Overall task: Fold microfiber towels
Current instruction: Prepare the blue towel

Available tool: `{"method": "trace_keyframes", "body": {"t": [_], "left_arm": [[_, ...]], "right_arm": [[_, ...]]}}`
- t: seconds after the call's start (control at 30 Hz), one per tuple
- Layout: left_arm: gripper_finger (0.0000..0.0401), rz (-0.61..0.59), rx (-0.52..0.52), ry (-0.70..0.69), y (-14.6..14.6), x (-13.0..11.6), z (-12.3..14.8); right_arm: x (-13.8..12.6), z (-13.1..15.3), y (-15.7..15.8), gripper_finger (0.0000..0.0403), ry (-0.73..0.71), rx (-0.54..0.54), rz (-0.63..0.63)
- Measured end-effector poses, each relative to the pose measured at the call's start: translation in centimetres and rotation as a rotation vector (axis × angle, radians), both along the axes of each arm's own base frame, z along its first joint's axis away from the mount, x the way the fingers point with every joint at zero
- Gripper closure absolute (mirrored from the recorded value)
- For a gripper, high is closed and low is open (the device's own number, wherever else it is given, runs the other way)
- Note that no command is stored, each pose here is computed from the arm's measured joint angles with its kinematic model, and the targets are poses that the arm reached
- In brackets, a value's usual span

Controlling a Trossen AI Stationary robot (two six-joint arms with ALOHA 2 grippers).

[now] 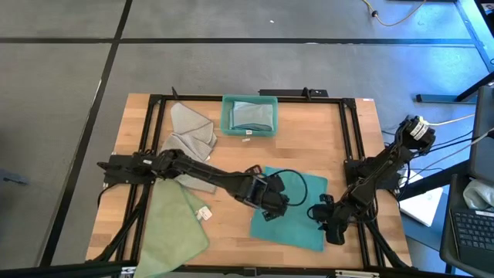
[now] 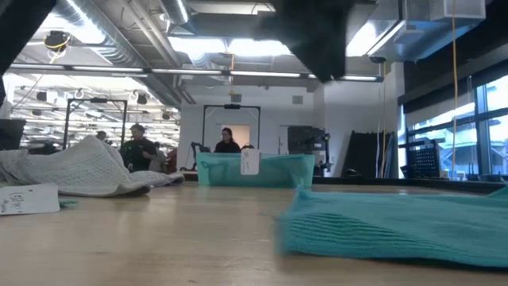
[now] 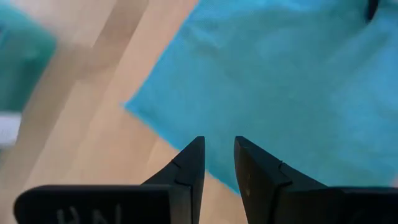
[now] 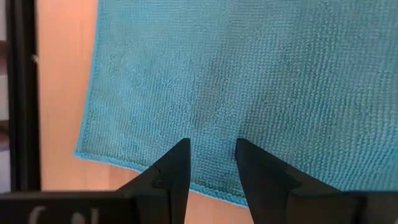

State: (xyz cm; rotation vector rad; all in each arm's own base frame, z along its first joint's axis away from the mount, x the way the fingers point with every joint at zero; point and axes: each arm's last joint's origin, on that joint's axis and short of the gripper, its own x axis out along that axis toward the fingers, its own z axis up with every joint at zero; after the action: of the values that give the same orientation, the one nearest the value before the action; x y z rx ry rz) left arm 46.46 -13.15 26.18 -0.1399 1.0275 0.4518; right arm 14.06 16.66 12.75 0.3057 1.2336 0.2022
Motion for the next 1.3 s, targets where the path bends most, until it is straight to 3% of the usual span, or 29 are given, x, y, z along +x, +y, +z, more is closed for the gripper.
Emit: {"method": "trace_keyframes", "body": {"t": [0.17,0.33,0.6,0.87,1.3], "left_arm": [[0.0323,-0.133,-0.073,-0.064,2.0,2.4,-2.7],[0.0323,-0.125,-0.065,-0.005,5.3,2.9,-6.2],[0.0323,-0.116,-0.152,0.136,10.2,1.9,-10.6],[0.0323,-0.173,-0.147,0.216,11.4,1.2,-11.4],[0.0323,-0.143,-0.136,0.369,11.9,-0.4,-11.1]], "right_arm": [[0.1,3.2,-0.1,0.027,-0.045,-0.041,-0.025],[-0.2,5.7,-0.9,0.0269,-0.106,-0.081,-0.05],[-0.8,5.2,-2.5,0.0269,-0.027,-0.223,-0.142],[-0.1,5.2,-3.2,0.0269,-0.024,-0.227,-0.196],[1.3,5.2,-4.9,0.0269,-0.042,-0.284,-0.214]]}}
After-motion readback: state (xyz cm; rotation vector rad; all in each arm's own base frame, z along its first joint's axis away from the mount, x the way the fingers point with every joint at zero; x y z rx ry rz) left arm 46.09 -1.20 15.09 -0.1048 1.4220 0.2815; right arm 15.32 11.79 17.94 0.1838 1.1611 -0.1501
